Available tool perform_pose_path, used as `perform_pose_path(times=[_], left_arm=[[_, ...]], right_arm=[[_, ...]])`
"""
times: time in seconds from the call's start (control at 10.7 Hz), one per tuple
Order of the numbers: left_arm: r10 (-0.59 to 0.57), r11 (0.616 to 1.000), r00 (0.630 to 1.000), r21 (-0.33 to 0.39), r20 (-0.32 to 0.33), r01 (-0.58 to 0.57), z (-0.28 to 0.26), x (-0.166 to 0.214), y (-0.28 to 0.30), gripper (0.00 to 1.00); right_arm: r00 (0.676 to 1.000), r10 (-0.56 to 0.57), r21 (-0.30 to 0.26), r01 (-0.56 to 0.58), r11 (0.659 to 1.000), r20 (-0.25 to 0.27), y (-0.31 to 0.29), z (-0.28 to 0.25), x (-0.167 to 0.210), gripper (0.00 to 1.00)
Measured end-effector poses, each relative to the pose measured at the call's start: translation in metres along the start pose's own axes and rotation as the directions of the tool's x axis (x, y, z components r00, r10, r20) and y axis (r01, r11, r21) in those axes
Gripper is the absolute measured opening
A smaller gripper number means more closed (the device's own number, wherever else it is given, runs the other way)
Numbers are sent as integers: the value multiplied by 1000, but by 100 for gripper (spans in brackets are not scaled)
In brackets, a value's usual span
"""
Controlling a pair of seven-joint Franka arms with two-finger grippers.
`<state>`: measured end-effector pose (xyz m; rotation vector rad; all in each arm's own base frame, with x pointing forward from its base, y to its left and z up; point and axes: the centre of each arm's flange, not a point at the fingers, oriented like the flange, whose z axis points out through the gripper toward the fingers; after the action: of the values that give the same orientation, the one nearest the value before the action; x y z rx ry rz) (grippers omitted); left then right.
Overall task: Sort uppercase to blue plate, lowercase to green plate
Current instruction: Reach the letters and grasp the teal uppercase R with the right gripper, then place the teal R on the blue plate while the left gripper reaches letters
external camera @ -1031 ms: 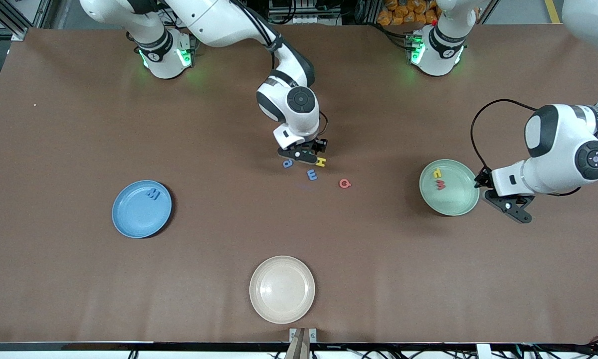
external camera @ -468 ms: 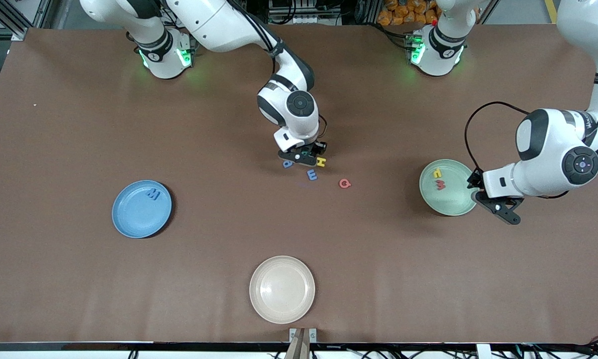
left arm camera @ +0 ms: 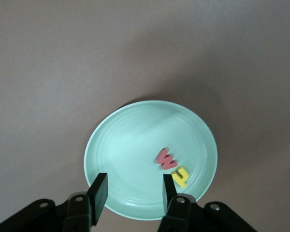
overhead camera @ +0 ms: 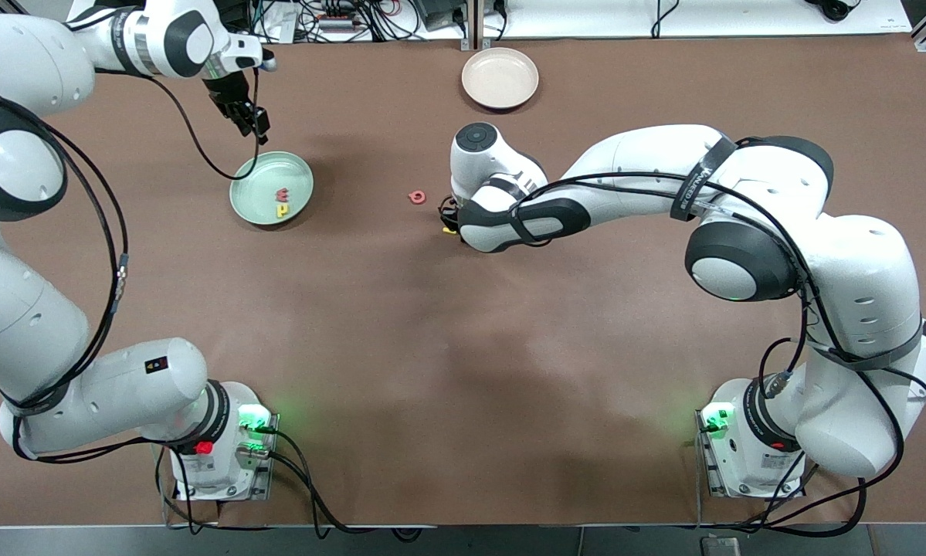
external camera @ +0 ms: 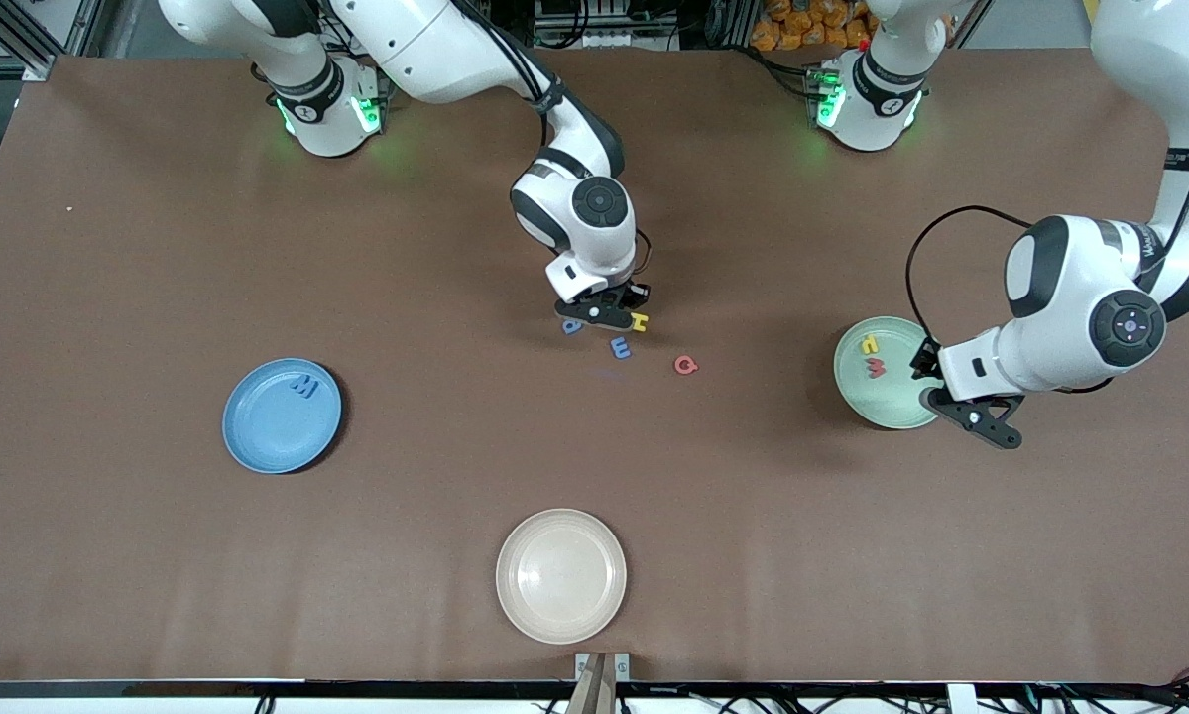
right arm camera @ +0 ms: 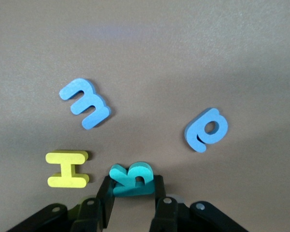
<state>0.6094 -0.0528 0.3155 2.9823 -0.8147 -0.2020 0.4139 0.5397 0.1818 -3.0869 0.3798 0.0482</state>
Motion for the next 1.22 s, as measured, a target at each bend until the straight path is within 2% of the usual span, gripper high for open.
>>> perform_pose_path(times=[0.09,0.28,0.56,0.75,0.94,1.22], left_arm=[[-17,1000,1000,2,-2,17,-2,1,2,54],[-47,999,999,-14,-15,47,-6,3,7,53],[-106,992,994,-67,-34,103,-14,18,45,53],[-149,985,988,-90,-30,146,-15,34,92,54],[-166,981,986,-103,-23,163,-17,47,146,54],[-207,972,978,-115,-20,204,-17,60,223,54]], right_arm=[[1000,5,0,-5,1000,-4,0,-6,6,37],[1000,13,-18,-13,1000,-5,11,-52,40,37],[1000,9,-30,-9,1000,8,70,-139,122,37],[998,-18,-76,23,997,65,147,-174,189,37],[991,-42,-93,54,994,130,239,-186,250,37],[980,-40,-99,60,993,197,371,-172,308,37]])
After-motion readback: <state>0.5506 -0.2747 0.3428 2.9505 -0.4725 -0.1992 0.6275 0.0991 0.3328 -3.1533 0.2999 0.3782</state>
